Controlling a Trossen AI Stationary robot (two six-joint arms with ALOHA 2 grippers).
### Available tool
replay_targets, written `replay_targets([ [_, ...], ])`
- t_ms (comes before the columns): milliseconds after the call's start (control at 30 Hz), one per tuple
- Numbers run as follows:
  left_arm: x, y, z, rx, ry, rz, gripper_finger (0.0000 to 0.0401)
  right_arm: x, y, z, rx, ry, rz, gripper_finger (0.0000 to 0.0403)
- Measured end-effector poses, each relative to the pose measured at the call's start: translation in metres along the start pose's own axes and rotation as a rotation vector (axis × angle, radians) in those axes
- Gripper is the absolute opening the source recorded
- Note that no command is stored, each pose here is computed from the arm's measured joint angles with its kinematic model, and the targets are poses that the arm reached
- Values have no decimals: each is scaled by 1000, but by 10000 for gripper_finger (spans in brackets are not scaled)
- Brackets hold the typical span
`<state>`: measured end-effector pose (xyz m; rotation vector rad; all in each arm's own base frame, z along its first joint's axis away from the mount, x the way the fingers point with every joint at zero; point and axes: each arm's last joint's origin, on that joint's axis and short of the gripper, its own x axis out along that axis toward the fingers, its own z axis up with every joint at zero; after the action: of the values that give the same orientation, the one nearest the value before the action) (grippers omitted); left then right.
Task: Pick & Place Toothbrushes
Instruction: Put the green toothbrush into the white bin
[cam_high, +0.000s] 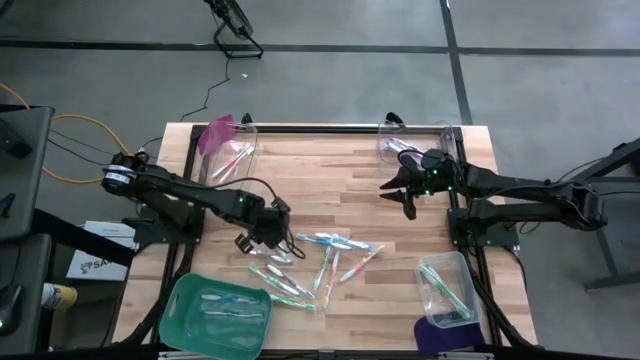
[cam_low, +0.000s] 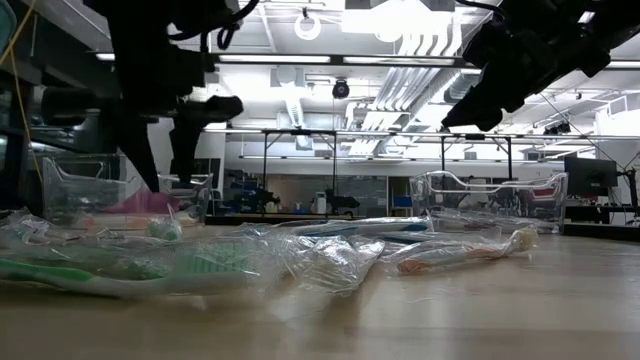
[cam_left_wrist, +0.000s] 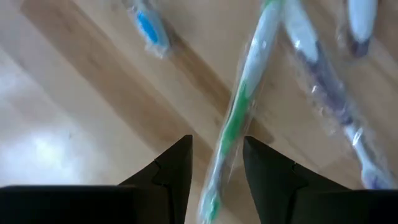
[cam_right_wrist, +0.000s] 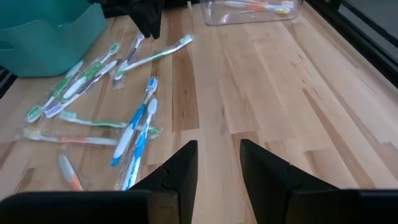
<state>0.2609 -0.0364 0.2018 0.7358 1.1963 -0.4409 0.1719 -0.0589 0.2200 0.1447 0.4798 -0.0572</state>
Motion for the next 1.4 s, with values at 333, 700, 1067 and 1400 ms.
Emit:
replay_targets([
  [333, 15, -4, -4, 36, -95, -26, 136, 0, 0, 0, 2, 0, -6, 113],
  [700, 23, -7, -6, 34, -133, -23, 136, 0, -1, 0, 9, 1, -27, 113],
  [1067, 28, -9, -6, 28, -126, -54, 136, 0, -1, 0, 10, 1, -27, 113],
  [1400, 56, -11, -4, 36, -60, -112, 136, 0, -1, 0, 12, 0, -27, 113],
])
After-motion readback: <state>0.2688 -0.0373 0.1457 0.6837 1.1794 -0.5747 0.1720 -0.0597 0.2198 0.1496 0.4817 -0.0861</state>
